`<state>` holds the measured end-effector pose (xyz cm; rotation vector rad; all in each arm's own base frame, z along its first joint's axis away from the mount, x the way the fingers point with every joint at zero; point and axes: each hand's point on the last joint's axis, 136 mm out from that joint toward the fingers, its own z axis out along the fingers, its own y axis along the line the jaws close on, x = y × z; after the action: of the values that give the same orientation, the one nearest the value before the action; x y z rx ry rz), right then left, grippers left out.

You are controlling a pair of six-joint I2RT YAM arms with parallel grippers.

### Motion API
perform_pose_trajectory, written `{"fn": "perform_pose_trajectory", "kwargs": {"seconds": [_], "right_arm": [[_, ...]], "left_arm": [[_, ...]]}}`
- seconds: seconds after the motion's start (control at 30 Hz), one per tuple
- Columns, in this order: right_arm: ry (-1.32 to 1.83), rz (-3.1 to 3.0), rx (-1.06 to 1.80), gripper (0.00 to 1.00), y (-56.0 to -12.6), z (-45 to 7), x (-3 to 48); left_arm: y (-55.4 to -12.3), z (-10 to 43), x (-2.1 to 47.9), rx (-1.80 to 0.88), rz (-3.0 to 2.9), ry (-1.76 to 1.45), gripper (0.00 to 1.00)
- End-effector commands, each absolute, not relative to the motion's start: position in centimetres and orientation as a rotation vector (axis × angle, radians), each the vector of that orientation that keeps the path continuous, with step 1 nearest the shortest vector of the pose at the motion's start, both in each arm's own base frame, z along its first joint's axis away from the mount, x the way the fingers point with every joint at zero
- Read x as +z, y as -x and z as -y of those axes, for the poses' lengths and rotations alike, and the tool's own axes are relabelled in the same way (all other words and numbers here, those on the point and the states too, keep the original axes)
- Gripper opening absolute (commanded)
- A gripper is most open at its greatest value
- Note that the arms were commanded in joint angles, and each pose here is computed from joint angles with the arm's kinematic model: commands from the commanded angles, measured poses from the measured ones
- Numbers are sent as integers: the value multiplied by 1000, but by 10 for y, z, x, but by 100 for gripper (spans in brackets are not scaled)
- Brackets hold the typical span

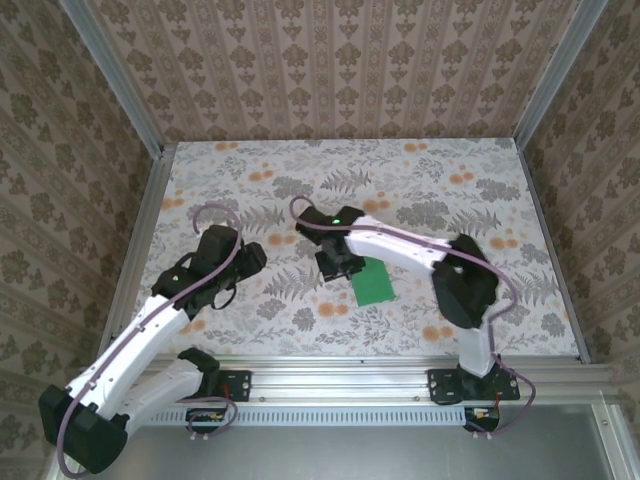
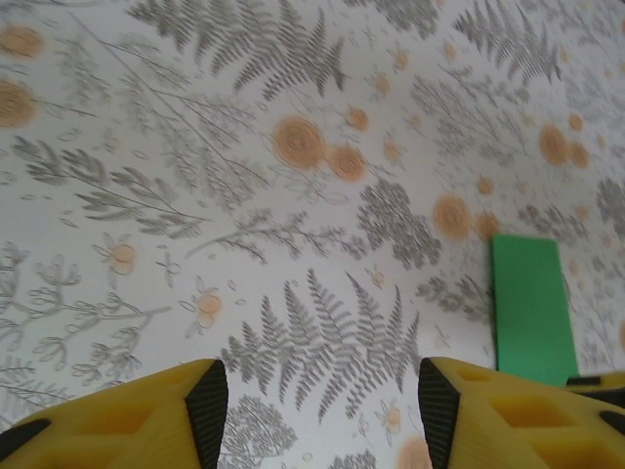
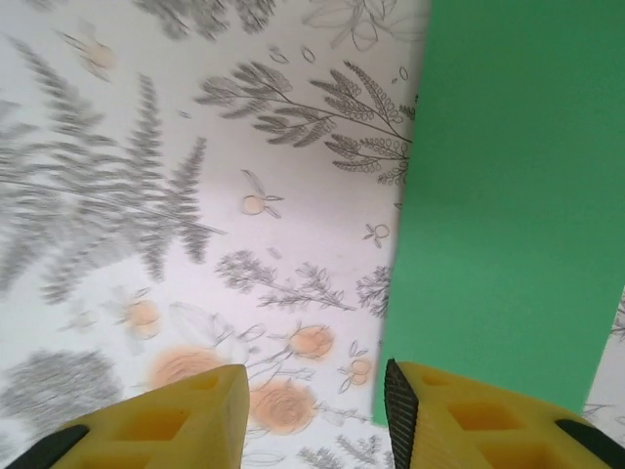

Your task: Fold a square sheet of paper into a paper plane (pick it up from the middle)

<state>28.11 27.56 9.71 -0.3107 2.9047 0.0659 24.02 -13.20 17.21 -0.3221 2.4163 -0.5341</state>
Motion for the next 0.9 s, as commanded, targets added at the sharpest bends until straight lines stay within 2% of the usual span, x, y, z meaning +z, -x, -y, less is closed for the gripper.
{"fn": "perform_pose_trajectory", "kwargs": {"seconds": [0.0, 0.1, 0.2, 0.5, 0.63, 0.87], "right_arm": [[56, -2730, 385, 43, -298, -248, 139], [-144, -2656, 649, 40, -302, -210, 128], [-265, -2661, 860, 37, -302, -187, 106], [-293, -2763, 1002, 41, -300, -158, 61], [-266, -2815, 1036, 42, -300, -154, 48], [-200, -2883, 1119, 42, -302, -162, 33]], "left_arm": [[-229, 172, 169, -747, -2504, 109, 55], [-226, 215, 160, -880, -2573, -31, 50], [-227, 262, 150, -871, -2630, -182, 47], [-262, 370, 105, -837, -2764, -328, 31], [-279, 384, 85, -767, -2825, -311, 26], [-288, 375, 54, -713, -2896, -206, 25]]}}
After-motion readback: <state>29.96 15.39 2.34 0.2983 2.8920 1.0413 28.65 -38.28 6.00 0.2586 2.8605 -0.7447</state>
